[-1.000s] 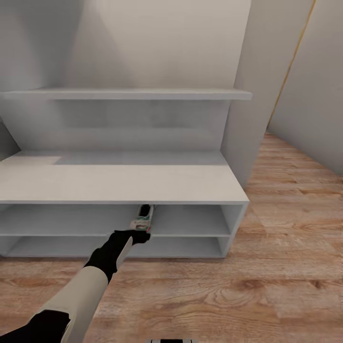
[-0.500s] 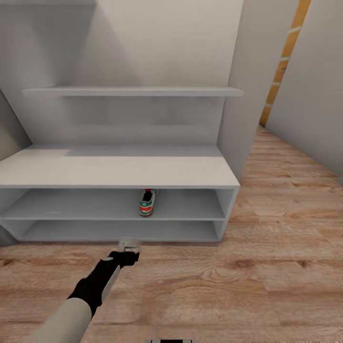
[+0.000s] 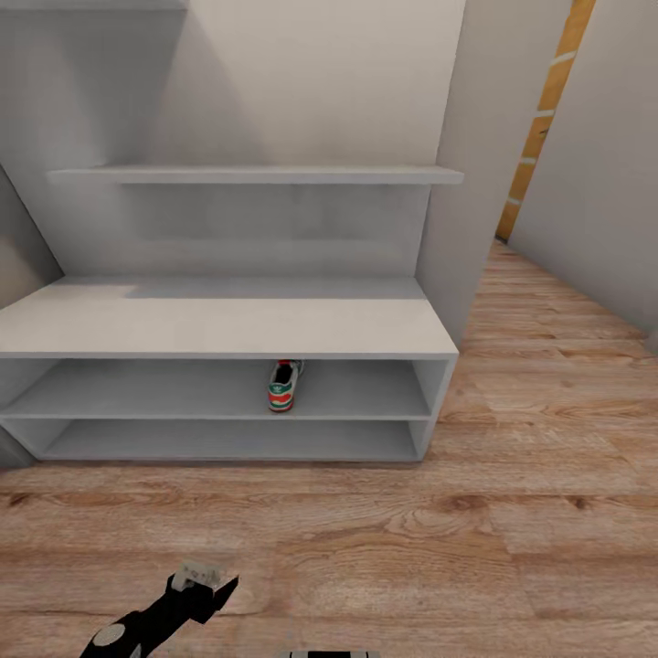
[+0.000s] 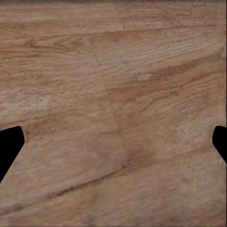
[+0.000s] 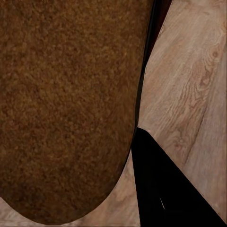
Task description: Pick up the two gym shoes and the two sandals from the corridor floor and place them onto the hallstand (shoe rack) in the corridor, making sure they are on the rack and not on the floor. Arrange them so the two gym shoes are next to each other and the two sandals are next to each other.
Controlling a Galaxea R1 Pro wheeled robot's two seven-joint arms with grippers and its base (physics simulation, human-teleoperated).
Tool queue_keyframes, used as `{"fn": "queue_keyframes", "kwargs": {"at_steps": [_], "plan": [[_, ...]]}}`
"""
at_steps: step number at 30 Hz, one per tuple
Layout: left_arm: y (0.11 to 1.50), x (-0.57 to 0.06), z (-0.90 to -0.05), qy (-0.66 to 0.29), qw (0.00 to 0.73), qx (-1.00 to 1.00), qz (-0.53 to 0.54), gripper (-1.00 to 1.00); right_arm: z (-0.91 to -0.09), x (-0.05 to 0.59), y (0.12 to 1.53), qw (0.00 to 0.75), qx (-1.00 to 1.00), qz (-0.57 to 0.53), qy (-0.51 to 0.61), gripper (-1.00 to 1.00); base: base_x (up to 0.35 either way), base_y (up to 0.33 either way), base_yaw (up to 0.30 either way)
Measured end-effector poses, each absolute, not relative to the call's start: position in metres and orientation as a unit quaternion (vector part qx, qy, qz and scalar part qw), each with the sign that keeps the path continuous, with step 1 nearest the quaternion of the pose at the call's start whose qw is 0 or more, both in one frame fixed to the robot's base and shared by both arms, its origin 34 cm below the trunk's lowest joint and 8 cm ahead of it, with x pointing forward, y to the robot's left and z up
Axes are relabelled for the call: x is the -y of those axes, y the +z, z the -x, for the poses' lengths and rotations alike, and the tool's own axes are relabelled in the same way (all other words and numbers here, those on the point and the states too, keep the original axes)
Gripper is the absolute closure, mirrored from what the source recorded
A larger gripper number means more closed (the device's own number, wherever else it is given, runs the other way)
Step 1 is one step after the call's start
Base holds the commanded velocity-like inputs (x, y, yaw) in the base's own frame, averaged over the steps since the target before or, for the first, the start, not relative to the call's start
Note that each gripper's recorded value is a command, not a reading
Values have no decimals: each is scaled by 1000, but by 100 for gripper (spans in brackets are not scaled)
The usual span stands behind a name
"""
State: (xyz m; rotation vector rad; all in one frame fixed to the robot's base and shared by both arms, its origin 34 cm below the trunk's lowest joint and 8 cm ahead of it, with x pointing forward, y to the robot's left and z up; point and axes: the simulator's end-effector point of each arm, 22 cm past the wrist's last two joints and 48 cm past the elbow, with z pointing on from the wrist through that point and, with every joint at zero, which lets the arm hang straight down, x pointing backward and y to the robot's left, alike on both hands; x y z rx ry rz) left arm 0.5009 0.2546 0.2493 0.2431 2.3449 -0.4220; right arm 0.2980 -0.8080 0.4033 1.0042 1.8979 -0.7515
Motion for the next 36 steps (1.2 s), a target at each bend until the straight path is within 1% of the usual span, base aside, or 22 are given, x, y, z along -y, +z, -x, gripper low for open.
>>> {"fn": "queue_keyframes", "kwargs": {"at_steps": [2,4,7,9,14,19,29,36], "plan": [[258,-261,-488,-204,369,-901,-100,-100,-300,798,394,413,-769,-383,-302,100,0,0,0],[263,-268,-479,-223,371,-895,-102,-100,-301,793,390,410,-775,-372,-304,100,0,0,0],[260,-281,-461,-231,366,-896,-101,-100,-302,790,388,409,-779,-364,-305,100,0,0,0],[248,-298,-437,-225,365,-899,-93,-100,-302,789,387,408,-781,-360,-306,100,0,0,0],[244,-321,-428,-204,381,-900,-63,-100,-302,776,375,406,-784,-363,-298,100,0,0,0],[245,-326,-427,-200,385,-899,-55,-100,-305,761,366,412,-782,-363,-294,100,-27,24,0],[244,-324,-426,-201,384,-899,-55,-100,-304,724,333,404,-789,-374,-273,100,-226,202,0],[244,-325,-425,-200,384,-900,-54,-100,-305,711,325,407,-789,-374,-268,100,-239,226,0]]}}
